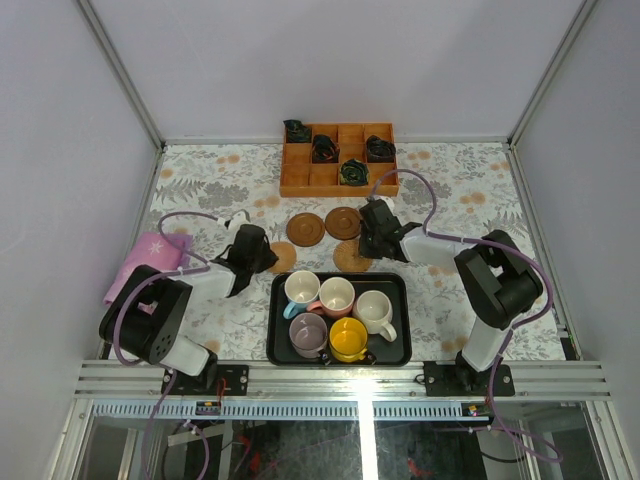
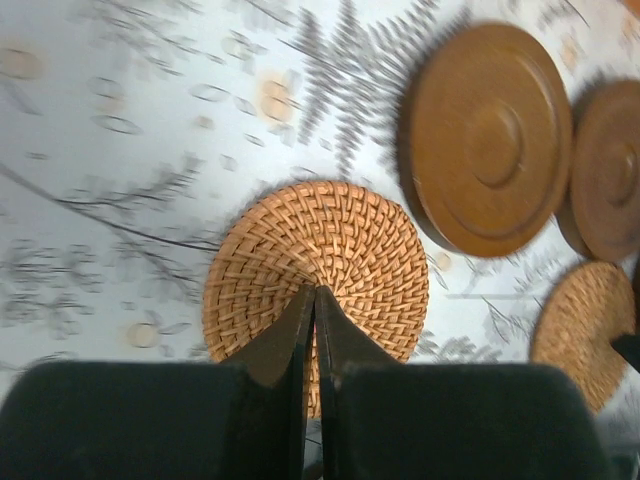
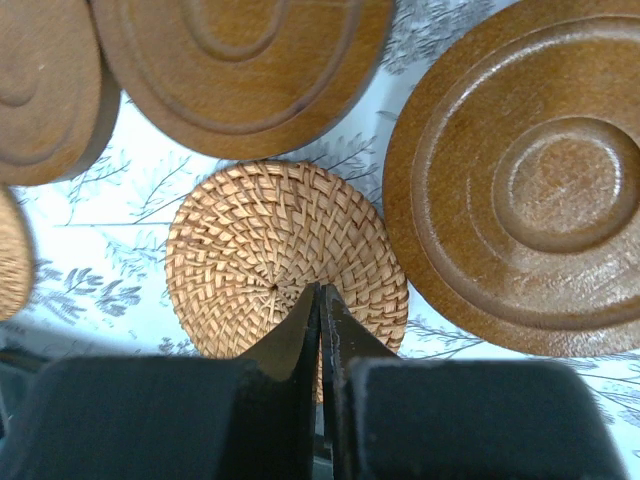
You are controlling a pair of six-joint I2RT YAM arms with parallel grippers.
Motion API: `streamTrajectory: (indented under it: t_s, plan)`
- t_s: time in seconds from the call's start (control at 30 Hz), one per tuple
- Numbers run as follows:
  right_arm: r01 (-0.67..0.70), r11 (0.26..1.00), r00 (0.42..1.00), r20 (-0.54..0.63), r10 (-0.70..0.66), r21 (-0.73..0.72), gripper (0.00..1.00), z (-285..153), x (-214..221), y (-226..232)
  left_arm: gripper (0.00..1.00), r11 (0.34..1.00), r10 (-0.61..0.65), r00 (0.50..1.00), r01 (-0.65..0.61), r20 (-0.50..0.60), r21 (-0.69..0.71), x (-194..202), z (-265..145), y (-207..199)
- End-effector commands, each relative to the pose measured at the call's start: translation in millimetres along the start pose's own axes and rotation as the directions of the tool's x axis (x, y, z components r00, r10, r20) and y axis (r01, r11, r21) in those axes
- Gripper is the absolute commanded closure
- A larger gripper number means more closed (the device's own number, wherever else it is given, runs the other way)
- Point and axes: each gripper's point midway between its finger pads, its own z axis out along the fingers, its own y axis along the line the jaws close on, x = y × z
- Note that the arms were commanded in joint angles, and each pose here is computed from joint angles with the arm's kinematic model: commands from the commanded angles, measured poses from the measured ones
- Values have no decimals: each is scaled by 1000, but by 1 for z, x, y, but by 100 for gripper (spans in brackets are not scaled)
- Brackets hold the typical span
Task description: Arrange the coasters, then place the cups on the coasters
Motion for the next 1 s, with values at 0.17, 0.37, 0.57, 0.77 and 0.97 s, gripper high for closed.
streamTrajectory:
  t_s: [0.17,0.37,0.57,0.77,0.97]
  plan:
    - [24,956,998,47,-39,292,100,-20,-11,-68,100,964,-90,993,106,78,-243,-29,-6,62]
    - [-70,926,996,77,44,372,100,-32,-16,-111,100,951,-109,987,139,119,-277,-50,2,69]
    - [-140,912,987,130,96,386,100,-42,-27,-137,100,939,-127,984,160,126,-303,-64,16,73]
    - [-132,920,987,130,89,370,100,-36,-35,-135,100,942,-136,982,170,134,-290,-76,28,69]
    - [-129,946,980,182,77,297,100,-50,-54,-119,100,966,-132,977,165,170,-198,-99,18,45]
